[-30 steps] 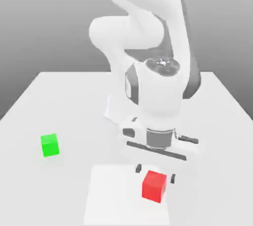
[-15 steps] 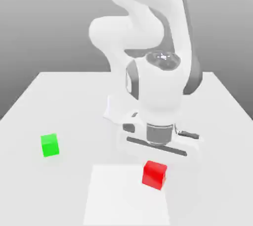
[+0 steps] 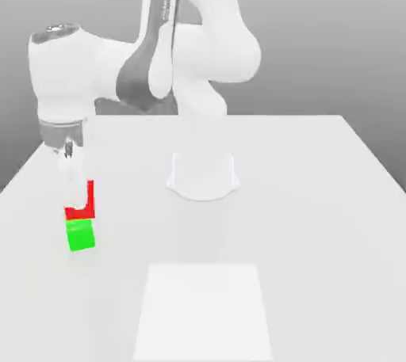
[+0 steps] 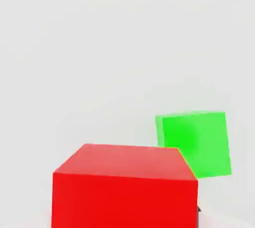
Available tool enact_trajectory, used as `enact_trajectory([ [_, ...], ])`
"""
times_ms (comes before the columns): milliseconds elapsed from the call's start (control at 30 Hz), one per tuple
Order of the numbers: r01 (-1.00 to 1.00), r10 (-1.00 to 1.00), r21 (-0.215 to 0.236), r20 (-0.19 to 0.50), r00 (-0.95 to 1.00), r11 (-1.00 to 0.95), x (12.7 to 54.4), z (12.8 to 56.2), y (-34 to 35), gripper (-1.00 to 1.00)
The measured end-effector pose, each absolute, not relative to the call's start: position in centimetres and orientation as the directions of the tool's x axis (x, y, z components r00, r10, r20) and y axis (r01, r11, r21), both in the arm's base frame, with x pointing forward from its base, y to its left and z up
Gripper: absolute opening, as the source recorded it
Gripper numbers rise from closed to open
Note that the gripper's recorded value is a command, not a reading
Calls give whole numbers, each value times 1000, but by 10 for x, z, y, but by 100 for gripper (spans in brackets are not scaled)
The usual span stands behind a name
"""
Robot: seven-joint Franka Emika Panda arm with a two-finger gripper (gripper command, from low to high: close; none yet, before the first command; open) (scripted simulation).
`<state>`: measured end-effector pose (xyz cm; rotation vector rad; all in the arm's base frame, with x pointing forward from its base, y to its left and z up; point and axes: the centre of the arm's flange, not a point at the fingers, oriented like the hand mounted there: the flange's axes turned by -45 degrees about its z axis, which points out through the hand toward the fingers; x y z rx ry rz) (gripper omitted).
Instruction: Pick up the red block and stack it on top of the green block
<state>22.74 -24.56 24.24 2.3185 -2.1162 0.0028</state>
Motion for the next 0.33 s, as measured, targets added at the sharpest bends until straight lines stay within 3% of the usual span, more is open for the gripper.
enact_trajectory([
  [233, -998, -998, -3, -1, 63, -63, 221, 189, -250, -100],
  [267, -998, -998, -2, 0, 68, -68, 221, 183, -248, 100],
  [333, -997, -997, -2, 0, 78, -78, 224, 183, -246, 100],
])
